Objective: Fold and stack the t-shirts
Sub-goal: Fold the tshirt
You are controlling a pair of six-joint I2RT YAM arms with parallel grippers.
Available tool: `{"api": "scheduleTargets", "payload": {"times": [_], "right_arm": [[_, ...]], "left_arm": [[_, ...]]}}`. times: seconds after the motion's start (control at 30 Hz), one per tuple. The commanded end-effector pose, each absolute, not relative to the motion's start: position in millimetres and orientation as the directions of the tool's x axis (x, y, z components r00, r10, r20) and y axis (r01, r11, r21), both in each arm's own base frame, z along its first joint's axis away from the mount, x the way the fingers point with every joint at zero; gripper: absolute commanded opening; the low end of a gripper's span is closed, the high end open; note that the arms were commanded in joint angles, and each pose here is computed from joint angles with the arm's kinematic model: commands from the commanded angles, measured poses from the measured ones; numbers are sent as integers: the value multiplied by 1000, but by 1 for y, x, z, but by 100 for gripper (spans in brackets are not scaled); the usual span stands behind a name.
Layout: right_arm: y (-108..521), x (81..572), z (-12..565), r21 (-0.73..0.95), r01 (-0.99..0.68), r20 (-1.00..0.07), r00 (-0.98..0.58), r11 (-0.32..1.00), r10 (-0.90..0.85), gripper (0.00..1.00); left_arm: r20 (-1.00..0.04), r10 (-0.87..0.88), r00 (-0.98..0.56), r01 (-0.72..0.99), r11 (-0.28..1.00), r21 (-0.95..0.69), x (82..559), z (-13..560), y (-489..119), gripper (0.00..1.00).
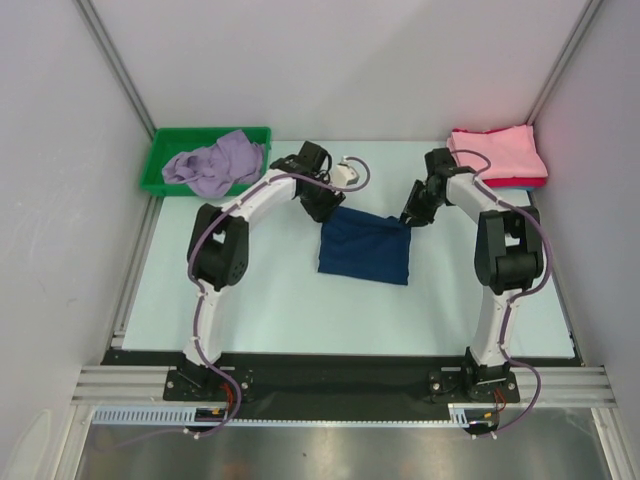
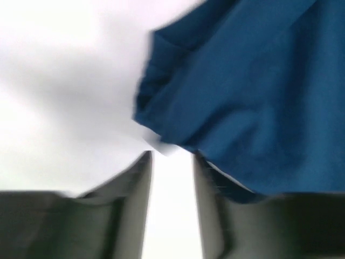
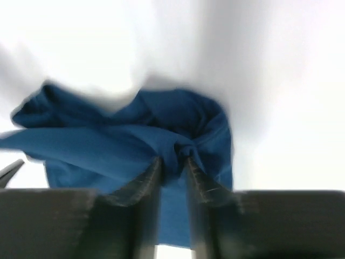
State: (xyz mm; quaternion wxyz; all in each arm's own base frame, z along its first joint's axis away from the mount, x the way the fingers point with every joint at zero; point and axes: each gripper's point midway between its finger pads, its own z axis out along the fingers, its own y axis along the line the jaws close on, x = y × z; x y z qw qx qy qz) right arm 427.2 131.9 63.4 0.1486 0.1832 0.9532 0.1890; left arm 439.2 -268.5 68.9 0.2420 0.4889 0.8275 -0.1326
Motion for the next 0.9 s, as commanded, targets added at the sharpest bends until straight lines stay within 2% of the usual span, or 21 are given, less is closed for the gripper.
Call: {"api": "scheduleTargets", "payload": {"times": [0.0, 0.03, 0.07, 0.13, 0.17, 0.2, 0.27, 0.3, 0.33, 0.43, 0.57, 0.67, 0.87], "right_arm": [[109, 462, 67, 400, 354, -299, -822, 846, 485, 37], [100, 465, 65, 376, 380, -320, -803, 845, 503, 48], [92, 469, 69, 367, 402, -340, -781, 839, 523, 50], [77, 475, 79, 359, 436, -391, -733, 825, 557, 51], [70, 483, 106, 375, 421, -471, -680, 826, 561, 51], [70, 484, 117, 392, 403, -498, -662, 827, 559, 50], [73, 472, 139, 402, 359, -557, -634, 842, 536, 49], [78, 472, 149, 413, 324, -589, -617, 851, 521, 49], [90, 464, 150, 401, 279, -604, -635, 872, 481, 42], [121, 441, 138, 417, 176, -591, -692, 891, 414, 26], [147, 433, 103, 478, 172, -475, -774, 861, 418, 10], [156, 441, 84, 501, 182, -431, -795, 846, 426, 8], [154, 477, 63, 493, 224, -424, -782, 841, 456, 11]], "left_arm": [[-630, 664, -402, 811, 578, 91, 481, 99, -272, 55], [-640, 655, -400, 800, 591, 105, 486, 101, -272, 60], [-649, 648, -399, 785, 607, 123, 492, 104, -271, 66], [-668, 628, -398, 726, 661, 189, 512, 119, -261, 69], [-686, 606, -403, 698, 688, 199, 521, 132, -254, 69], [-694, 590, -414, 682, 706, 193, 523, 138, -249, 69], [-734, 528, -427, 665, 734, 141, 518, 159, -245, 68], [-720, 525, -454, 669, 734, 114, 508, 146, -243, 65], [-728, 517, -450, 682, 725, 94, 499, 148, -248, 62], [-735, 507, -451, 743, 669, 6, 465, 138, -268, 50], [-721, 523, -454, 798, 599, -67, 441, 115, -292, 47], [-700, 540, -467, 799, 597, -74, 447, 95, -300, 47], [-664, 523, -534, 751, 654, -89, 475, 66, -298, 46]]}}
